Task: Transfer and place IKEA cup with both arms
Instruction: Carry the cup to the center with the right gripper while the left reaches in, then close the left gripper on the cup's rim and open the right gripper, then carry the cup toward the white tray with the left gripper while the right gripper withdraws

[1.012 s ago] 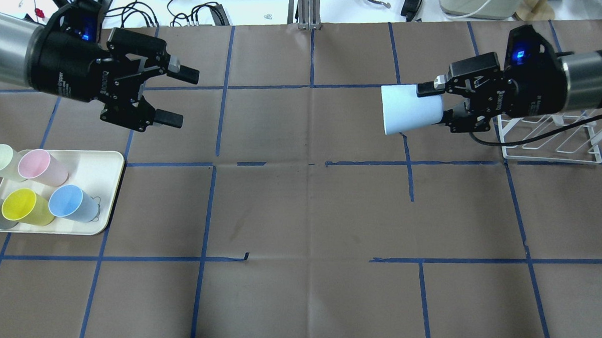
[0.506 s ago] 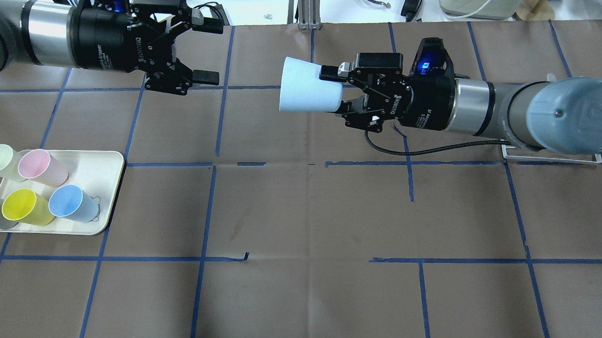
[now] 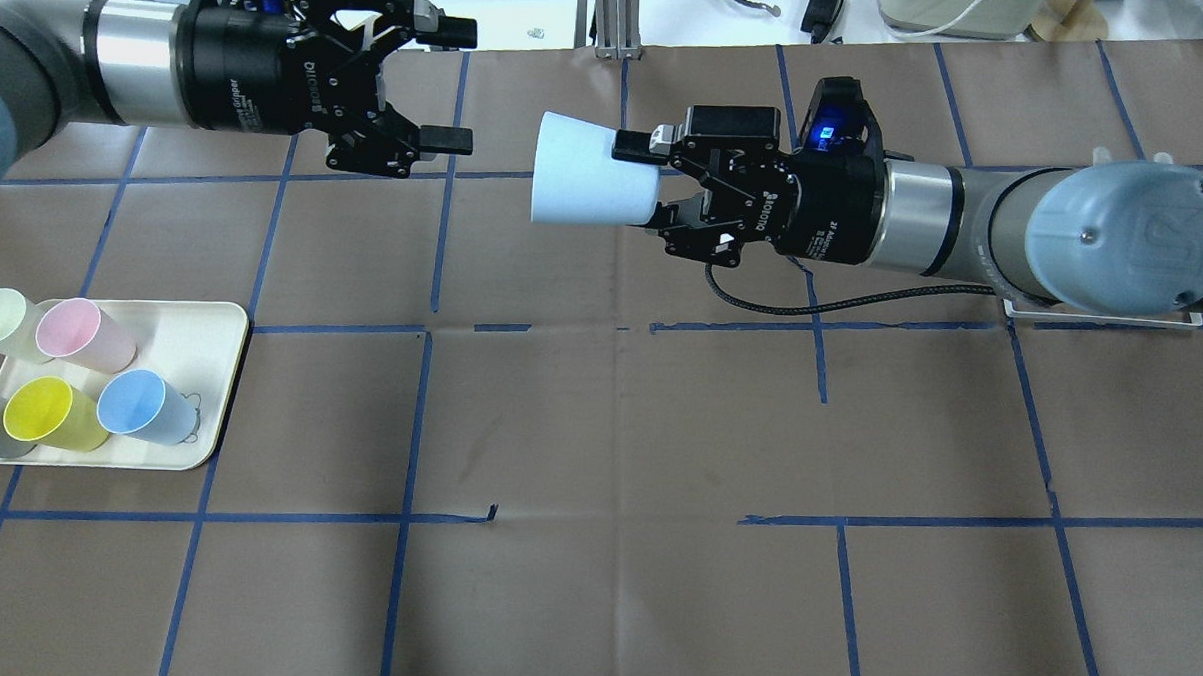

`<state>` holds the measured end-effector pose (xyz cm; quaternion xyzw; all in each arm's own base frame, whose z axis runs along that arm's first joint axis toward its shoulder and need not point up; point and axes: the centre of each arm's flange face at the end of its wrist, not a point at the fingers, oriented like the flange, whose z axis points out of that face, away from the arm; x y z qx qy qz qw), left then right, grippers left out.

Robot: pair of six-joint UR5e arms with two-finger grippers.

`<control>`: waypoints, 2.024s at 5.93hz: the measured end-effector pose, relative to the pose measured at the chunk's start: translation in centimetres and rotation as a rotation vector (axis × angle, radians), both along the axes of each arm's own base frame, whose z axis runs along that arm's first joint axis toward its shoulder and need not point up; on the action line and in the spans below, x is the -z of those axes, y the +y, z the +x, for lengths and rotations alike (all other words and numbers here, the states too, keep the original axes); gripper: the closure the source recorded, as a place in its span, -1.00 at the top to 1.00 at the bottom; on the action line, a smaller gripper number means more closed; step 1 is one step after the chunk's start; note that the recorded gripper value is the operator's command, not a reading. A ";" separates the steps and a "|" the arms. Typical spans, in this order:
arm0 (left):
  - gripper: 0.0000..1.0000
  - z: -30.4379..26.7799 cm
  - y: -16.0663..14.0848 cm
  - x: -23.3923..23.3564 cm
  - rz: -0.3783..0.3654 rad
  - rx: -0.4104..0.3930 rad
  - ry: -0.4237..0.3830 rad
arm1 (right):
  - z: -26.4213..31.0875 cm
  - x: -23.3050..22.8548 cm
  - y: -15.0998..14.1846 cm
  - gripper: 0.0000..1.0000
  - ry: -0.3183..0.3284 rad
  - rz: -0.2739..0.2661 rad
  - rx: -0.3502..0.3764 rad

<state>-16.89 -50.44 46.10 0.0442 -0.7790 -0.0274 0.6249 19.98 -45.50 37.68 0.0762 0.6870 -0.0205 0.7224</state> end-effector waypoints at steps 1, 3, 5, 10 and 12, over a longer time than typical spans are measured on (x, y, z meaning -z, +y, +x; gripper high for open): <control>0.47 -0.8 0.4 -0.1 -0.002 0.017 -0.006 | 0.0 0.0 0.0 -0.13 0.000 0.001 0.000; -0.34 -0.9 1.0 -0.2 -0.001 0.037 -0.038 | 0.0 0.0 -0.1 -0.12 0.000 -0.001 0.000; -0.91 -0.8 1.0 0.1 -0.001 0.052 -0.071 | 0.0 0.0 -0.1 0.01 -0.002 -0.001 0.002; -0.98 -0.8 1.4 -1.6 0.002 0.040 -0.077 | -0.5 -0.3 -0.4 1.00 0.000 0.027 0.002; -0.97 0.6 1.4 -2.2 -0.027 0.027 -0.122 | -5.3 -0.1 -1.8 1.00 0.060 0.022 0.029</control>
